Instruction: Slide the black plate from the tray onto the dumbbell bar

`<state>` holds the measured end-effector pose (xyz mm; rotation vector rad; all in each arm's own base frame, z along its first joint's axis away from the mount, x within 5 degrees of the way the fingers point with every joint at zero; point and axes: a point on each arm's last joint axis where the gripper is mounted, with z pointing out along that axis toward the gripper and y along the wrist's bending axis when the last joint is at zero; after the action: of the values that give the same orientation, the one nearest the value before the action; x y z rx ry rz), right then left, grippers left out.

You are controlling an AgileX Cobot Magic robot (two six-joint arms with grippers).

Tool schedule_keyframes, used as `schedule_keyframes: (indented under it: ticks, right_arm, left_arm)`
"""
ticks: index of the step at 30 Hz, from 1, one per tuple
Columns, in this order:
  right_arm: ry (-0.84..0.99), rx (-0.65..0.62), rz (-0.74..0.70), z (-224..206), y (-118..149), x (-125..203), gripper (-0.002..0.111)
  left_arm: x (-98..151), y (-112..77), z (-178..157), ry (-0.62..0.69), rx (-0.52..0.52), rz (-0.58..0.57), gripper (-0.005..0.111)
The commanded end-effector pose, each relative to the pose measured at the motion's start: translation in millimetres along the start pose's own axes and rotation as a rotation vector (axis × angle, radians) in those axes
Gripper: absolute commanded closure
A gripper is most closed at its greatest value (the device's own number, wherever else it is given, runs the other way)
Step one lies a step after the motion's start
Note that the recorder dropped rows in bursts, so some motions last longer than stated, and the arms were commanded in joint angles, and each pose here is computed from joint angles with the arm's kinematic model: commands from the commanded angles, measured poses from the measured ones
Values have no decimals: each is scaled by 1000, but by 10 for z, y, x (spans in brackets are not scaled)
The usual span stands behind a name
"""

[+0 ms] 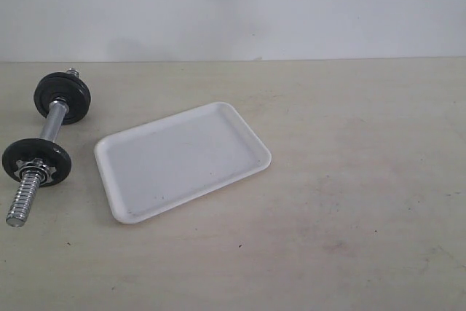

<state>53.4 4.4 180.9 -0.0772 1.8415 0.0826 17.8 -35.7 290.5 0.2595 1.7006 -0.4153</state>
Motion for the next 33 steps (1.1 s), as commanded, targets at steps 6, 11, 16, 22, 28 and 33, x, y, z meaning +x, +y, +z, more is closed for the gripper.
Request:
schedule_keyframes:
  ticks: [6,11,16,22,28,33]
  right_arm:
    - [-12,8,-10,-4,-5,-9,108]
    - [-10,67,9,-6,-38,-7,108]
    - [-11,89,15,-7,-50,-7,108]
    - [-12,88,15,-7,-50,-9,108]
    - [-13,88,17,-7,-50,-9,108]
    - [-13,88,17,-7,-50,-9,108]
  left_arm:
    - [7,-2,-4,-6,1,-3,102]
    - [7,-2,-4,-6,1,-3,102]
    - [7,-2,-4,-6,1,-1,102]
    - [7,-2,-4,-6,1,1,102]
    - [7,-2,-4,-6,1,1,102]
    - [7,-2,-4,-6,1,1,102]
